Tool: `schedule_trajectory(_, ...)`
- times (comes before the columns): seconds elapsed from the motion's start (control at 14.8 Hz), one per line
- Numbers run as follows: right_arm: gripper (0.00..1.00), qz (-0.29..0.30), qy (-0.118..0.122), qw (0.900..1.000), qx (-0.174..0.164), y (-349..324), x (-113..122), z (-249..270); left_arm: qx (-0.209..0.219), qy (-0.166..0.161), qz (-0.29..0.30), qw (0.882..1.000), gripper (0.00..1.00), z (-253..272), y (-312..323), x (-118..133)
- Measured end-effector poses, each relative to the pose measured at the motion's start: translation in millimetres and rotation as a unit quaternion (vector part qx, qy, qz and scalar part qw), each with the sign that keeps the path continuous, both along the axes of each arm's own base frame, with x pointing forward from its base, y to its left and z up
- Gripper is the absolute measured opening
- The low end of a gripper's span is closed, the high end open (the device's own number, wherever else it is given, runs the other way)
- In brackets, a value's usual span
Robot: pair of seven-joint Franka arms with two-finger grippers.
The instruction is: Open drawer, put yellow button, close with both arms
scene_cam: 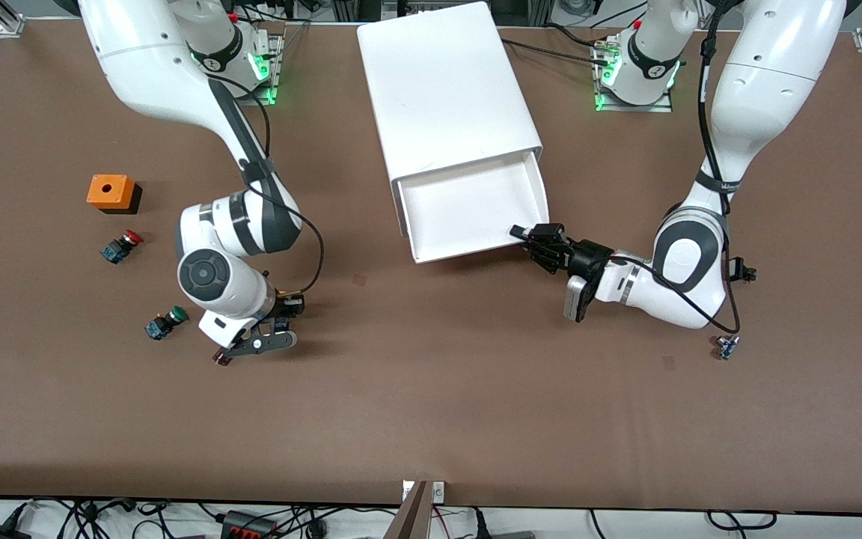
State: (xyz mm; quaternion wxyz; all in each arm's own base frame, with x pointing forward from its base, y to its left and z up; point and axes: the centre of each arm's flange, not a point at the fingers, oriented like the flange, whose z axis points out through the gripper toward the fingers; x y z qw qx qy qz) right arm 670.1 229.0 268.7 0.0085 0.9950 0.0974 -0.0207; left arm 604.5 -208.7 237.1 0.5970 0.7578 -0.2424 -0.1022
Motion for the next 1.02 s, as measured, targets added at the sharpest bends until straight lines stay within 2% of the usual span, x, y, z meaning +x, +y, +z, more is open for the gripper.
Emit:
schedule_trajectory(0.14, 0.44, 0.007, -0.003, 1.0, 0.005, 12, 7, 55, 0.013, -0.005, 0.007, 1.0, 0.52, 4, 6, 8)
schedule_trajectory(0.2, 0.44, 0.012, -0.007, 1.0, 0.008, 20, 9, 82, 0.03, 0.003, 0.006, 1.0, 0.61, 10, 9, 12)
schedule_trajectory(0.34, 0.44, 0.032, -0.017, 0.999, 0.015, 48, 4, 128, 0.085, 0.035, 0.002, 0.996, 0.81, 34, 13, 22)
schedule_trajectory(0.47, 0.44, 0.058, -0.029, 0.998, 0.023, 89, -12, 164, 0.16, 0.061, -0.006, 0.985, 0.98, 72, 17, 28)
schedule_trajectory(0.74, 0.44, 0.074, -0.053, 0.995, 0.039, 169, -57, 211, 0.319, 0.053, -0.015, 0.946, 1.0, 134, 39, 27)
schedule_trajectory(0.88, 0.44, 0.069, -0.069, 0.994, 0.053, 205, -79, 231, 0.402, 0.049, -0.004, 0.914, 1.0, 149, 53, 24)
schedule_trajectory(1.02, 0.44, 0.077, -0.075, 0.992, 0.06, 241, -105, 239, 0.477, 0.054, 0.021, 0.877, 1.0, 160, 64, 22)
